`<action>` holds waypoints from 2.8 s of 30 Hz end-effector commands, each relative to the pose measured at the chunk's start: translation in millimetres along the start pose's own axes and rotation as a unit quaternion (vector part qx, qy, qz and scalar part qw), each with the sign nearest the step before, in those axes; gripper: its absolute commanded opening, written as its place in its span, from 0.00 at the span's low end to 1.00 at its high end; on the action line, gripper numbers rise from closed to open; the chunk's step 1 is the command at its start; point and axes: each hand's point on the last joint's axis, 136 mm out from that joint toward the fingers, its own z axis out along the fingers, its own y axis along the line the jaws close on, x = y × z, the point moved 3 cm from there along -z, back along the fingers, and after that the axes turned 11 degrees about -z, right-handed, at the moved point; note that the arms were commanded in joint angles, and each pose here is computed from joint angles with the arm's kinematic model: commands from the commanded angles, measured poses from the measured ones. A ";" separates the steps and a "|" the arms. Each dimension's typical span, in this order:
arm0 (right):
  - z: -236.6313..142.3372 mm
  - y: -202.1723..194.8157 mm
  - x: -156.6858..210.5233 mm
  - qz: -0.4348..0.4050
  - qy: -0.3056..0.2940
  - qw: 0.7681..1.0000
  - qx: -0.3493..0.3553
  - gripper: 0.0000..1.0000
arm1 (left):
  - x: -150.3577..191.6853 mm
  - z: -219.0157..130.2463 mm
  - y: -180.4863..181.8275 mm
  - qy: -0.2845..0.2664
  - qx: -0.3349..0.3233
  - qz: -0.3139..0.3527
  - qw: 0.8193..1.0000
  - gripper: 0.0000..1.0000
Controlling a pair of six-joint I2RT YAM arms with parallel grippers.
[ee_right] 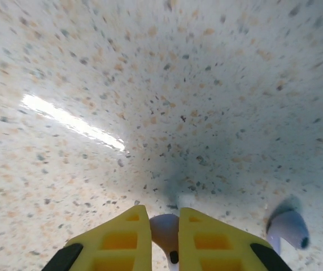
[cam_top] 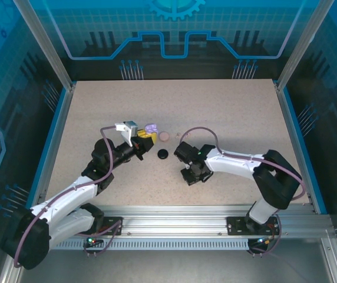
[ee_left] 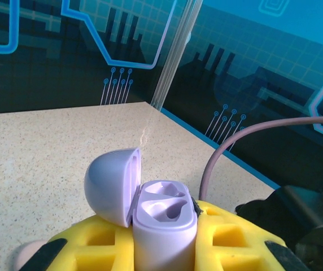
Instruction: Insert the wireless bluetooth earbuds into the charging case
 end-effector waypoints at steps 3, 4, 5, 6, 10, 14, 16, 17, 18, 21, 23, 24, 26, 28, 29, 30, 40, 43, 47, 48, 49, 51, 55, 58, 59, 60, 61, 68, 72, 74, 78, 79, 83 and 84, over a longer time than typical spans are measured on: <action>-66.9 -10.1 -31.0 0.037 -0.097 0.994 -0.021 0.13 | -36.9 3.0 -31.0 -0.061 0.050 0.066 0.995 0.00; -79.3 -13.5 -36.9 0.044 -0.115 0.992 -0.027 0.13 | -39.5 4.1 -33.1 -0.065 0.051 0.075 0.994 0.00; -94.1 -17.5 -43.5 0.052 -0.138 0.989 -0.033 0.13 | -43.9 5.6 -35.0 -0.072 0.051 0.085 0.992 0.00; -109.9 -22.4 -50.7 0.061 -0.162 0.984 -0.041 0.13 | -47.7 7.2 -37.1 -0.078 0.052 0.096 0.991 0.00; -172.6 -40.4 -79.2 0.088 -0.255 0.961 -0.063 0.12 | -61.1 15.3 -42.9 -0.101 0.049 0.133 0.985 0.00; -235.3 -53.1 -107.5 0.096 -0.341 0.933 -0.068 0.13 | -68.3 27.0 -48.5 -0.114 0.036 0.182 0.976 0.00; -262.0 -54.6 -120.2 0.094 -0.375 0.919 -0.071 0.14 | -70.1 32.9 -50.1 -0.115 0.031 0.206 0.971 0.00; -275.1 -53.7 -127.0 0.090 -0.392 0.912 -0.074 0.14 | -71.9 35.6 -51.1 -0.117 0.028 0.219 0.968 0.00; -286.1 -52.2 -133.0 0.086 -0.407 0.906 -0.079 0.14 | -71.7 38.4 -50.3 -0.117 0.021 0.229 0.966 0.00; -310.4 -45.6 -147.3 0.073 -0.442 0.889 -0.098 0.14 | -74.0 42.5 -53.5 -0.126 0.012 0.256 0.958 0.00; -322.9 -37.9 -154.5 0.060 -0.464 0.877 -0.109 0.14 | -74.2 45.2 -54.5 -0.130 0.005 0.268 0.954 0.00; -327.5 -33.0 -157.3 0.050 -0.475 0.872 -0.113 0.14 | -74.2 46.2 -53.4 -0.132 0.001 0.271 0.953 0.00; -333.7 -22.8 -160.8 0.030 -0.492 0.862 -0.119 0.14 | -74.1 48.4 -54.3 -0.134 -0.001 0.276 0.952 0.00; -336.8 -12.7 -162.6 0.010 -0.506 0.854 -0.125 0.14 | -75.0 49.5 -55.1 -0.137 -0.001 0.279 0.951 0.00; -338.2 -7.3 -162.6 0.000 -0.513 0.849 -0.128 0.14 | -75.4 50.4 -55.7 -0.139 -0.002 0.279 0.950 0.00; -339.8 -2.2 -162.0 -0.012 -0.521 0.843 -0.130 0.14 | -76.3 50.5 -56.9 -0.141 -0.002 0.282 0.949 0.00; -331.5 13.8 -149.1 -0.044 -0.585 0.800 -0.129 0.14 | -80.3 52.3 -62.6 -0.148 0.001 0.283 0.948 0.00; -328.2 13.8 -148.2 -0.041 -0.595 0.793 -0.125 0.14 | -79.3 52.8 -64.1 -0.146 0.004 0.283 0.948 0.00; -326.1 14.8 -148.7 -0.039 -0.597 0.791 -0.126 0.14 | -78.3 53.2 -64.9 -0.143 0.005 0.281 0.949 0.00; -327.1 14.6 -149.0 -0.039 -0.599 0.790 -0.126 0.14 | -77.8 53.5 -64.7 -0.142 0.005 0.282 0.949 0.00; -327.0 14.8 -149.2 -0.039 -0.599 0.790 -0.126 0.14 | -77.4 53.6 -64.8 -0.141 0.005 0.282 0.949 0.00; -326.2 14.4 -150.0 -0.039 -0.598 0.791 -0.124 0.14 | -76.9 53.7 -64.8 -0.140 0.005 0.280 0.950 0.00; -324.3 12.4 -151.4 -0.036 -0.597 0.793 -0.117 0.14 | -75.3 54.4 -67.0 -0.137 0.010 0.278 0.951 0.00; -321.2 13.0 -153.8 -0.036 -0.593 0.796 -0.117 0.14 | -76.0 54.8 -67.7 -0.137 0.011 0.278 0.951 0.00; -319.4 13.2 -154.6 -0.035 -0.591 0.797 -0.117 0.14 | -75.9 55.3 -68.0 -0.137 0.011 0.277 0.951 0.00; -318.1 13.1 -155.3 -0.035 -0.590 0.798 -0.117 0.14 | -76.1 55.2 -68.6 -0.137 0.012 0.277 0.951 0.00; -315.6 12.3 -156.0 -0.034 -0.587 0.800 -0.116 0.14 | -76.1 55.2 -69.0 -0.137 0.013 0.277 0.951 0.00; -300.6 7.5 -159.3 -0.024 -0.576 0.809 -0.114 0.13 | -77.6 53.6 -71.9 -0.138 0.016 0.277 0.951 0.00; -295.2 5.9 -161.4 -0.020 -0.571 0.813 -0.114 0.13 | -78.2 52.5 -74.3 -0.138 0.020 0.279 0.950 0.00; -291.1 4.0 -162.8 -0.018 -0.566 0.816 -0.113 0.13 | -78.8 52.0 -74.2 -0.139 0.019 0.278 0.950 0.00; -287.3 3.8 -162.7 -0.019 -0.562 0.819 -0.118 0.12 | -79.6 52.3 -74.8 -0.139 0.019 0.278 0.950 0.00; -286.1 4.7 -162.0 -0.022 -0.560 0.819 -0.120 0.12 | -80.3 52.2 -75.0 -0.140 0.018 0.278 0.950 0.00; -279.7 11.0 -157.8 -0.049 -0.549 0.824 -0.131 0.12 | -80.8 52.9 -74.9 -0.139 0.018 0.276 0.951 0.00; -277.4 12.0 -156.7 -0.054 -0.545 0.827 -0.131 0.11 | -81.1 53.4 -74.6 -0.139 0.017 0.275 0.951 0.00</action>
